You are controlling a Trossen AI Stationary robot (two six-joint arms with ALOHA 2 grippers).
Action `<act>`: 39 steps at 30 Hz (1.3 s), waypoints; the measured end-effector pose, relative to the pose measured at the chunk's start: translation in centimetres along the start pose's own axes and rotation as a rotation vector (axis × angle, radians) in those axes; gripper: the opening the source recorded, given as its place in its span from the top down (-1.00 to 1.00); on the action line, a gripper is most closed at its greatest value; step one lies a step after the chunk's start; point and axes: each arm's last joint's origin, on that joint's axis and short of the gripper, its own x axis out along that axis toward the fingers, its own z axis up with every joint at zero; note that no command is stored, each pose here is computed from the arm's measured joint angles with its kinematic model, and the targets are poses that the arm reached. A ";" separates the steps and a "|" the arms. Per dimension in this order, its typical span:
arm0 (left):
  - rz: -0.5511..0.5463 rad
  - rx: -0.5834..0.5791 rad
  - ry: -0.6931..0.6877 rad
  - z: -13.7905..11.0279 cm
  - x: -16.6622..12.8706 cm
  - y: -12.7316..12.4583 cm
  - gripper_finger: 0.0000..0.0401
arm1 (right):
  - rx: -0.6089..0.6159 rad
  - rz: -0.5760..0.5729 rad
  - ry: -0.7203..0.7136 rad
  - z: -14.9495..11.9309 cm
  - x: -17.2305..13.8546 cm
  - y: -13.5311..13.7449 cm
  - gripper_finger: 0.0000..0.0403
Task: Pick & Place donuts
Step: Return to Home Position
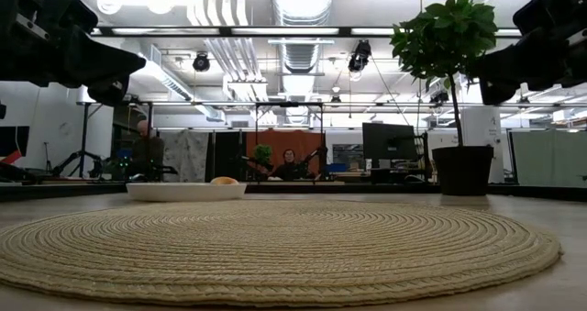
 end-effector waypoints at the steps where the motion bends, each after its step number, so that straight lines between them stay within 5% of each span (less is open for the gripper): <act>1: 0.000 0.000 0.000 0.0 0.0 0.0 1.00 | -0.001 0.001 -0.004 0.0 0.0 0.0 0.96; 22: 0.001 -0.005 0.001 0.0 0.0 0.0 1.00 | -0.014 -0.062 -0.094 0.6 -1.0 -0.2 0.96; 29: 0.001 -0.012 -0.002 0.0 0.0 0.0 1.00 | -0.016 0.017 -0.078 0.5 -1.0 0.0 0.96; 39: 0.001 -0.093 0.000 0.0 0.0 0.0 1.00 | 0.086 0.019 -0.065 0.4 -1.0 0.0 0.96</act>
